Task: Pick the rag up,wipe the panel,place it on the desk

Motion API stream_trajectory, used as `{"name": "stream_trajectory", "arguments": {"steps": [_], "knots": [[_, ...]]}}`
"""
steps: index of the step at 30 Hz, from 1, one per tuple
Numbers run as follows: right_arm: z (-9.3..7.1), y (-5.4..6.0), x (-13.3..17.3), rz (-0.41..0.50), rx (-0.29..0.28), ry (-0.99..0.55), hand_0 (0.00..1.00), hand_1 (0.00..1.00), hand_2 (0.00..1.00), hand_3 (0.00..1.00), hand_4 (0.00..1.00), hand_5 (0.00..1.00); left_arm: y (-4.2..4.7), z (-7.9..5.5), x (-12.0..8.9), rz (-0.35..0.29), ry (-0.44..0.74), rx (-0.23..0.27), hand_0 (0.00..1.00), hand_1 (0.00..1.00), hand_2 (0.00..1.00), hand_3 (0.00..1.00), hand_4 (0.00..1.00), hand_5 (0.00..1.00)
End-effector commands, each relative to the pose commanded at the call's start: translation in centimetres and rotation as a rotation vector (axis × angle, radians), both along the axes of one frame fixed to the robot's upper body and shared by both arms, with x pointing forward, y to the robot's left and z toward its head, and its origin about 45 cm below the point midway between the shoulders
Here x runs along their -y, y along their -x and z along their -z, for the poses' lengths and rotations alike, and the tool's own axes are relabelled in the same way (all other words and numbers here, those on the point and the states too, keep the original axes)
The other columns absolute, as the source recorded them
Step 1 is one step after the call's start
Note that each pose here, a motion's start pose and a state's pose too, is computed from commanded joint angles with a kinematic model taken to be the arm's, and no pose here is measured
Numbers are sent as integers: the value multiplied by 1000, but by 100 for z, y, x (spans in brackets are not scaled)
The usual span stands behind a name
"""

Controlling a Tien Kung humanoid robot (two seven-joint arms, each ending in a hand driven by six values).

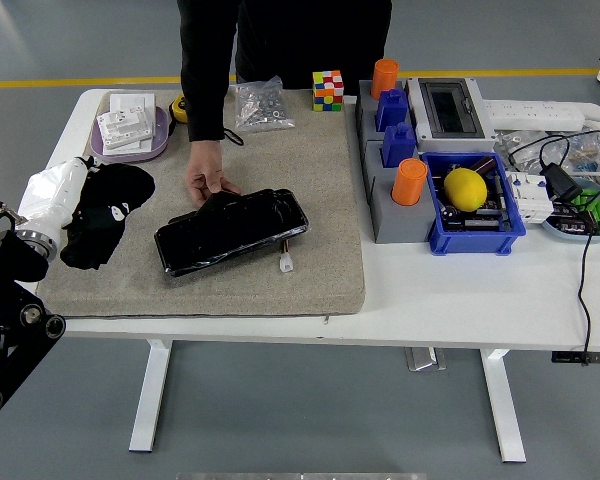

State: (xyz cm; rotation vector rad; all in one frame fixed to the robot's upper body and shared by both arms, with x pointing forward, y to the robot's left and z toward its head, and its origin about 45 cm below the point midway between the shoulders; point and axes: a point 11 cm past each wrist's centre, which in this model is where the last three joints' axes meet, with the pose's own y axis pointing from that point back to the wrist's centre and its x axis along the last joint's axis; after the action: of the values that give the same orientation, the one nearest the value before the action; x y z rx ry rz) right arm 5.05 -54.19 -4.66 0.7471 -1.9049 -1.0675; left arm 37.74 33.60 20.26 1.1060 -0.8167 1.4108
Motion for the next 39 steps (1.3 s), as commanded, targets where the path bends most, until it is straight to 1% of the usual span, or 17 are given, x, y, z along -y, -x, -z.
{"name": "stream_trajectory", "arguments": {"steps": [4,7,14,21,27,39], "knots": [[-4,8,10,2,-1,1,695,460,642,619,998,698,32,46,103,23,-5,-9,253,142,486,346,98,2],[-8,9,18,2,-2,2,695,460,642,619,998,698,58,93,218,51,-4,-21,247,135,488,346,94,2],[-15,-5,28,1,0,5,695,460,642,619,998,698,101,106,427,112,-9,-26,245,131,486,345,78,2],[-20,0,39,1,-1,6,695,460,642,618,998,699,153,162,575,156,-9,-41,246,129,487,347,80,2],[-26,-25,42,-4,2,8,695,460,642,618,998,697,135,184,670,182,-13,-46,246,125,486,346,79,2],[-37,-44,53,-10,2,7,695,460,642,619,998,697,68,215,917,236,-11,-53,243,121,486,349,80,2]]}}
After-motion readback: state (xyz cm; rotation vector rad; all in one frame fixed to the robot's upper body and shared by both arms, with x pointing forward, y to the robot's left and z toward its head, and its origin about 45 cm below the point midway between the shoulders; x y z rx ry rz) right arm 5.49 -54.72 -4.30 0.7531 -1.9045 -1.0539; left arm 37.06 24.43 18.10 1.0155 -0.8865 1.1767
